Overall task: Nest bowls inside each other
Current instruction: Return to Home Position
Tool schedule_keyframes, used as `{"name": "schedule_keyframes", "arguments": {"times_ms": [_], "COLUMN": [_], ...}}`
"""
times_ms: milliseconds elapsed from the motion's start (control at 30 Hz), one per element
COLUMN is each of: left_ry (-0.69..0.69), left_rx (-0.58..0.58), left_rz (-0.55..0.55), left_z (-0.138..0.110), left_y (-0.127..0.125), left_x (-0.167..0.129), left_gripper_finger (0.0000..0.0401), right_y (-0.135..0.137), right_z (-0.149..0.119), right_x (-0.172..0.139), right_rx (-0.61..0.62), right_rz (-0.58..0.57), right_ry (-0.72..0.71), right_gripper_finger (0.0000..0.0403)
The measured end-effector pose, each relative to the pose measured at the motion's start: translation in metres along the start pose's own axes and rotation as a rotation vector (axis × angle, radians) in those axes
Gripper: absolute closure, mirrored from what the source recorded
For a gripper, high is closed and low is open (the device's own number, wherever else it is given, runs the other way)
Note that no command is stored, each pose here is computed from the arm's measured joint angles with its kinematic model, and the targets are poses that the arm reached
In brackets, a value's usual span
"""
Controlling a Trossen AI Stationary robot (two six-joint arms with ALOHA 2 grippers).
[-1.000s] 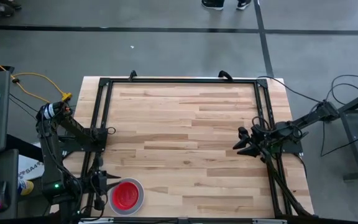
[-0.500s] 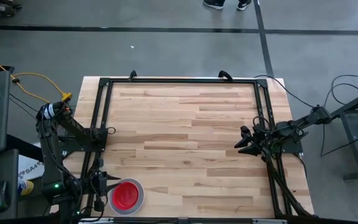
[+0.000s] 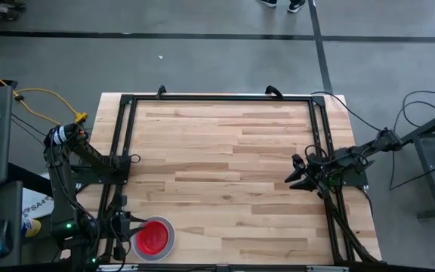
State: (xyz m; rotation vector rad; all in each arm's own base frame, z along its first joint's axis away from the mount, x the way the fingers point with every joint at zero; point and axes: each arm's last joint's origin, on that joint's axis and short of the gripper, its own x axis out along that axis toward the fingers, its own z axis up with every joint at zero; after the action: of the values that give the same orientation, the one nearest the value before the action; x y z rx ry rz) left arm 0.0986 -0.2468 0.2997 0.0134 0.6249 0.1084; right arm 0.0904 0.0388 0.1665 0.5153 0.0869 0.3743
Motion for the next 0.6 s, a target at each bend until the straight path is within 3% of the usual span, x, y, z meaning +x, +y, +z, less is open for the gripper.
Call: {"name": "schedule_keyframes", "arguments": {"times_ms": [600], "left_ry": [-0.002], "left_rx": [-0.007], "left_rz": [-0.007], "left_z": [0.0006], "left_y": [-0.0011], "left_x": [0.0003], "left_gripper_finger": [0.0327], "right_y": [0.0007], "right_z": [-0.0013], "right_x": [0.0], "right_rx": [-0.001], "right_rz": [0.033], "right_ry": [0.028], "right_gripper_finger": [0.0268]}}
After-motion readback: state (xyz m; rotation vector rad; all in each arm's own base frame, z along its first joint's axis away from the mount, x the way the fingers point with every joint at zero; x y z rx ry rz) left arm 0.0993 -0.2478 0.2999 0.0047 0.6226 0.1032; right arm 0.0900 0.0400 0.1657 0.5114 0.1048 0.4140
